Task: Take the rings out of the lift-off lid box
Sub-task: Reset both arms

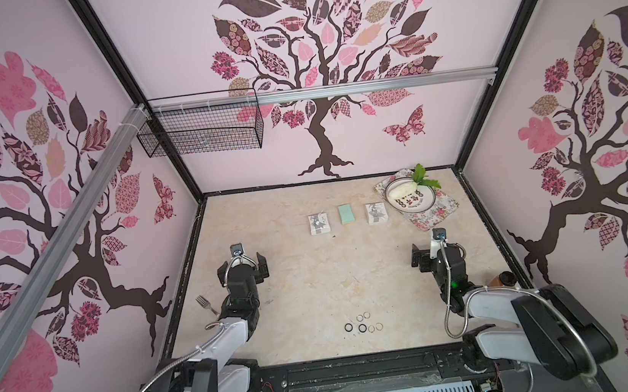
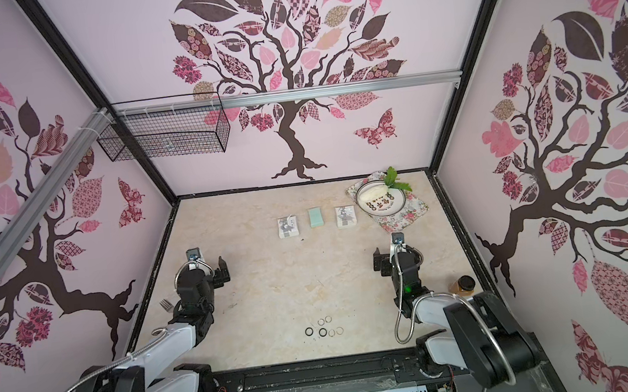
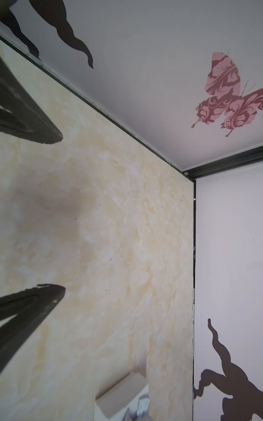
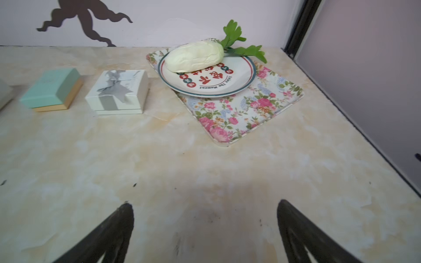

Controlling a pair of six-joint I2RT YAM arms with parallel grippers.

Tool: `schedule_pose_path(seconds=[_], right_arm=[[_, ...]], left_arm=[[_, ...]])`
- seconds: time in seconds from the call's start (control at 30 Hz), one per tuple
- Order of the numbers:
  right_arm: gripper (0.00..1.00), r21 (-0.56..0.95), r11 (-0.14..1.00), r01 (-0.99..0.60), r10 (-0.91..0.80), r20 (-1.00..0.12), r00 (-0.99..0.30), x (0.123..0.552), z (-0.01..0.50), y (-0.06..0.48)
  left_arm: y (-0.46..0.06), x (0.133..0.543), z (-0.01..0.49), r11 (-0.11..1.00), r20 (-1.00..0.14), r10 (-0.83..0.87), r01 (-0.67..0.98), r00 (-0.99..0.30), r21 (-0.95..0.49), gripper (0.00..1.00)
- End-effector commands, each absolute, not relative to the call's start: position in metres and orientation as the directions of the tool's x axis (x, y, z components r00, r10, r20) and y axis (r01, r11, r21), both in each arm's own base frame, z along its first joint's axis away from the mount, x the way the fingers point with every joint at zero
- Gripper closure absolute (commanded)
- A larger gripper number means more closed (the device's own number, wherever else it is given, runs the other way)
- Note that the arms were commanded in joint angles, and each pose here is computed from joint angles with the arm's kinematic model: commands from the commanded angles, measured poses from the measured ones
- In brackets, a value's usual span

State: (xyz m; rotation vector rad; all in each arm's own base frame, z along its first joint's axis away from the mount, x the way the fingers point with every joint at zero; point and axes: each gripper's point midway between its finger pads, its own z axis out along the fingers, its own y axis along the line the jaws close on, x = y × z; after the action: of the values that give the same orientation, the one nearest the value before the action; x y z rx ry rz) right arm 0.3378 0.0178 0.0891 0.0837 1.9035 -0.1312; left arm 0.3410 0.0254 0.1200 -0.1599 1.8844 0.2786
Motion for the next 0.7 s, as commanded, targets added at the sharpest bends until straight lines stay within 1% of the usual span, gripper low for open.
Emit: schedule_pose_path(seconds=[0.0, 0.03, 0.1, 0.13, 0.17, 0.2, 0.27, 0.33, 0.37, 0.4, 0.47, 0.5, 0.53, 0.6, 0.67], right_arm=[[0.0, -0.014, 0.977, 0.212, 0.013, -0.992, -0.125, 0.362, 0.142, 0.0], [0.0, 0.015, 0.977, 0.21, 0.044, -0.99, -0.132, 0.366, 0.138, -0.005], [0.0, 0.109, 0.965, 0.239, 0.144, -0.98, -0.136, 0.371, 0.121, -0.027], [0.0, 0.139, 0.963, 0.229, 0.166, -0.981, -0.104, 0.371, 0.119, -0.031], [0.0, 0.122, 0.975, 0.183, 0.139, -0.987, -0.078, 0.372, 0.123, -0.024], [0.0, 0.115, 0.978, 0.171, 0.138, -0.983, -0.125, 0.377, 0.117, -0.021], [0.0, 0.108, 0.976, 0.189, 0.148, -0.967, -0.208, 0.383, 0.109, -0.021], [0.0, 0.111, 0.977, 0.182, 0.142, -0.976, -0.163, 0.382, 0.114, -0.021], [0.0, 0.112, 0.977, 0.181, 0.14, -0.978, -0.152, 0.381, 0.115, -0.021], [0.0, 0.11, 0.977, 0.182, 0.138, -0.979, -0.149, 0.381, 0.114, -0.021], [0.0, 0.108, 0.977, 0.182, 0.138, -0.978, -0.158, 0.381, 0.114, -0.02], [0.0, 0.108, 0.977, 0.183, 0.138, -0.977, -0.164, 0.381, 0.113, -0.02], [0.0, 0.107, 0.977, 0.185, 0.138, -0.976, -0.166, 0.38, 0.113, -0.02], [0.0, 0.102, 0.978, 0.18, 0.133, -0.977, -0.167, 0.381, 0.113, -0.019], [0.0, 0.1, 0.978, 0.181, 0.131, -0.977, -0.166, 0.381, 0.113, -0.019]], left_arm=[[0.03, 0.351, 0.143, 0.971, -0.981, 0.027, -0.226, -0.19, 0.071, 0.02], [0.029, 0.354, 0.141, 0.976, -0.98, 0.029, -0.204, -0.199, 0.07, 0.02], [0.034, 0.363, 0.143, 0.978, -0.985, 0.012, -0.205, -0.171, 0.047, 0.02], [0.034, 0.368, 0.142, 0.98, -0.987, 0.002, -0.194, -0.163, 0.034, 0.02], [0.033, 0.372, 0.138, 0.983, -0.981, -0.01, -0.182, -0.192, 0.026, 0.02], [0.028, 0.377, 0.135, 0.988, -0.977, -0.027, -0.156, -0.212, 0.007, 0.02], [0.023, 0.385, 0.125, 0.993, -0.98, -0.018, -0.121, -0.196, 0.006, 0.02], [0.016, 0.397, 0.109, 0.997, -0.979, 0.003, -0.078, -0.202, 0.019, 0.02], [0.02, 0.396, 0.101, 0.995, -0.962, -0.008, -0.099, -0.274, 0.02, 0.02], [0.02, 0.399, 0.102, 0.994, -0.953, -0.019, -0.105, -0.303, 0.013, 0.02], [0.024, 0.405, 0.104, 0.994, -0.966, -0.031, -0.106, -0.257, -0.004, 0.02], [0.026, 0.402, 0.099, 0.993, -0.953, -0.038, -0.115, -0.3, -0.003, 0.02], [0.024, 0.403, 0.101, 0.994, -0.953, -0.035, -0.109, -0.302, -0.002, 0.02], [0.024, 0.404, 0.105, 0.994, -0.966, -0.034, -0.109, -0.256, -0.006, 0.02], [0.025, 0.402, 0.102, 0.993, -0.958, -0.038, -0.115, -0.284, -0.005, 0.02]])
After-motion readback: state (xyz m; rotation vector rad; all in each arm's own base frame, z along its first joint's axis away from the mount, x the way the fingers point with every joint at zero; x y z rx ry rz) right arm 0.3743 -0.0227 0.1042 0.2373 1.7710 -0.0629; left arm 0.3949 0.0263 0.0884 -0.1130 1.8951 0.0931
